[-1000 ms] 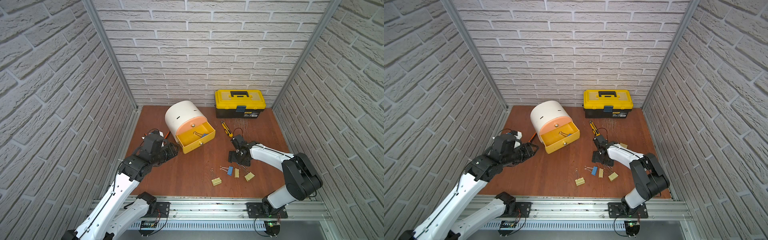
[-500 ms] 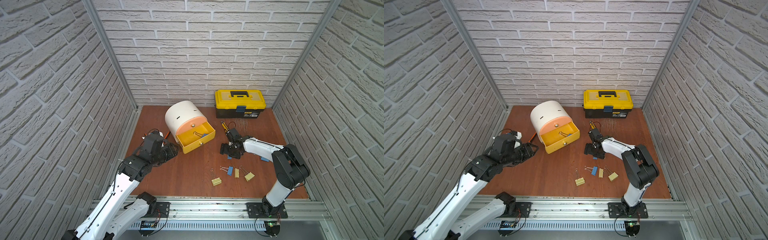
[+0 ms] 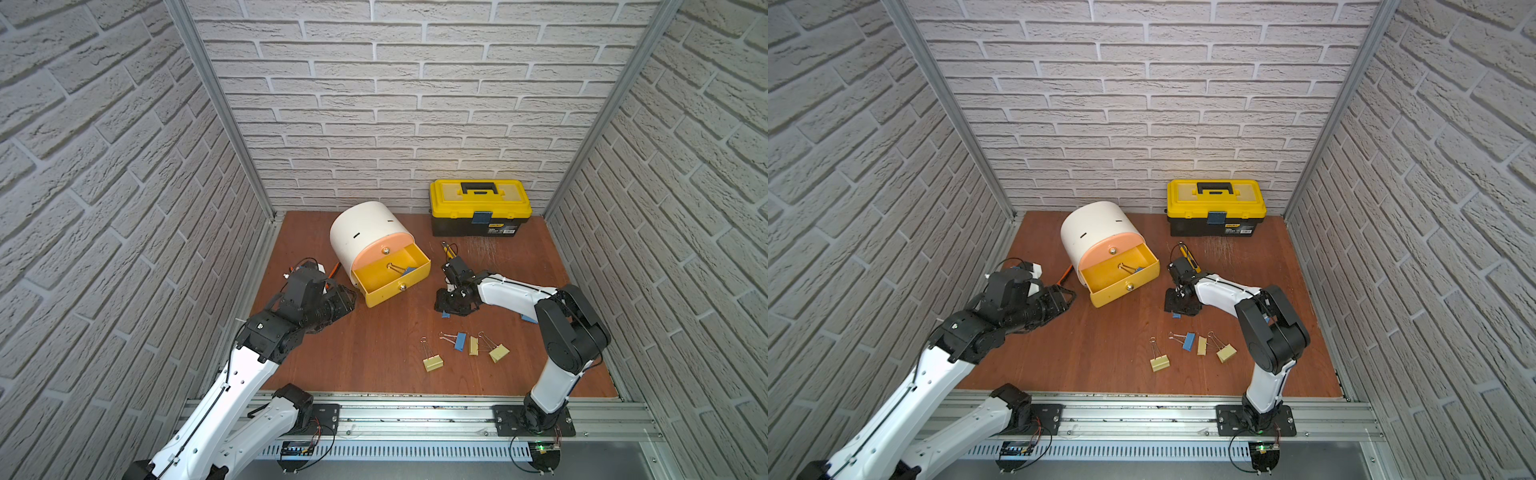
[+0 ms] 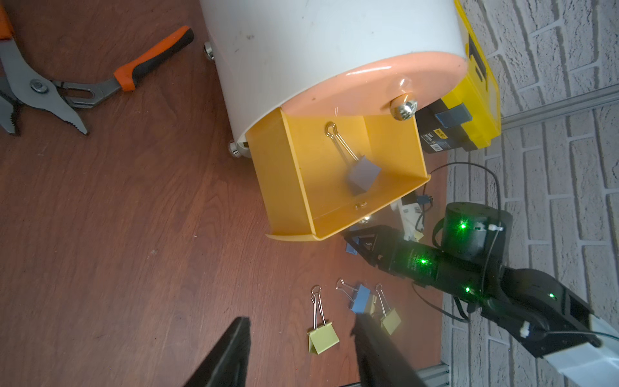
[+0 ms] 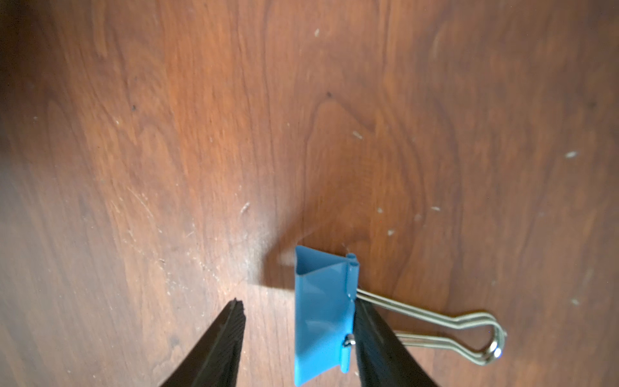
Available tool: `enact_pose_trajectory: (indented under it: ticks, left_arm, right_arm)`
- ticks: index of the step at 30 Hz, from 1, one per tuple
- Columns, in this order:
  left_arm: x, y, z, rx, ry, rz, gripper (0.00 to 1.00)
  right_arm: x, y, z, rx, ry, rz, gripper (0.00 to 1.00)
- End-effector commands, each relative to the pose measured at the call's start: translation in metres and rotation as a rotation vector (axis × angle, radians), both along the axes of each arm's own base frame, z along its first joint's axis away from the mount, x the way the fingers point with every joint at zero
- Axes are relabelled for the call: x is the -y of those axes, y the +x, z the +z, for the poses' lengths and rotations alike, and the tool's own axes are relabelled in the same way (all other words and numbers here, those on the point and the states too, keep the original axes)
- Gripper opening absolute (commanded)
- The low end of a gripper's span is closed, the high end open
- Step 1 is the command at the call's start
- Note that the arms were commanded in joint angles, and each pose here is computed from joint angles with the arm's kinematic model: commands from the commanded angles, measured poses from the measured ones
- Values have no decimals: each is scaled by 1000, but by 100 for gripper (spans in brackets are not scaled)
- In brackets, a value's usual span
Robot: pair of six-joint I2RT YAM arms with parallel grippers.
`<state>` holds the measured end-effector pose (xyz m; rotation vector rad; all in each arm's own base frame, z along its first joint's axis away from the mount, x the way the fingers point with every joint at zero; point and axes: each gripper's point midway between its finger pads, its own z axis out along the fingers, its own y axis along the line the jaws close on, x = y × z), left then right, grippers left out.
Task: Put the binder clips in the drawer according to color
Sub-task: Move the binder clip to the center of the board, then adjust the binder clip at the center of the board.
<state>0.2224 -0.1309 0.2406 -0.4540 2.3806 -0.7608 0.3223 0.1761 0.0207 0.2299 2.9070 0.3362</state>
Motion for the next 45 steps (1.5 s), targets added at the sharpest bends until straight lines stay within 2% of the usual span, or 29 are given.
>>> enact_pose_trajectory:
  ticks: [1,5,7,13,18,24,31,39,45]
  left_arm:
    - [-1,0,2,14,-2,10,55]
    - [-1,0,3,19,-4,11,55]
    - [0,1,4,22,-3,12,55]
    - [8,4,5,32,4,-4,54]
    - [17,7,6,39,12,-19,55]
    - [27,10,5,42,17,-38,54]
    - [32,13,6,42,19,-47,55]
    - [32,11,1,35,19,-47,55]
    - [32,10,0,34,16,-48,54]
  right_arm:
    - [21,-42,-29,-137,-90,25,49]
    - [33,-55,-30,-141,-128,41,46]
    - [38,-60,-27,-130,-139,51,48]
    - [39,-68,-7,-64,-98,75,73]
    - [42,-72,12,-20,-87,73,77]
    - [43,-82,23,3,-50,67,78]
    - [37,-106,16,-40,17,94,66]
    - [29,-126,11,-55,40,135,65]
    - [36,-124,30,16,-7,131,66]
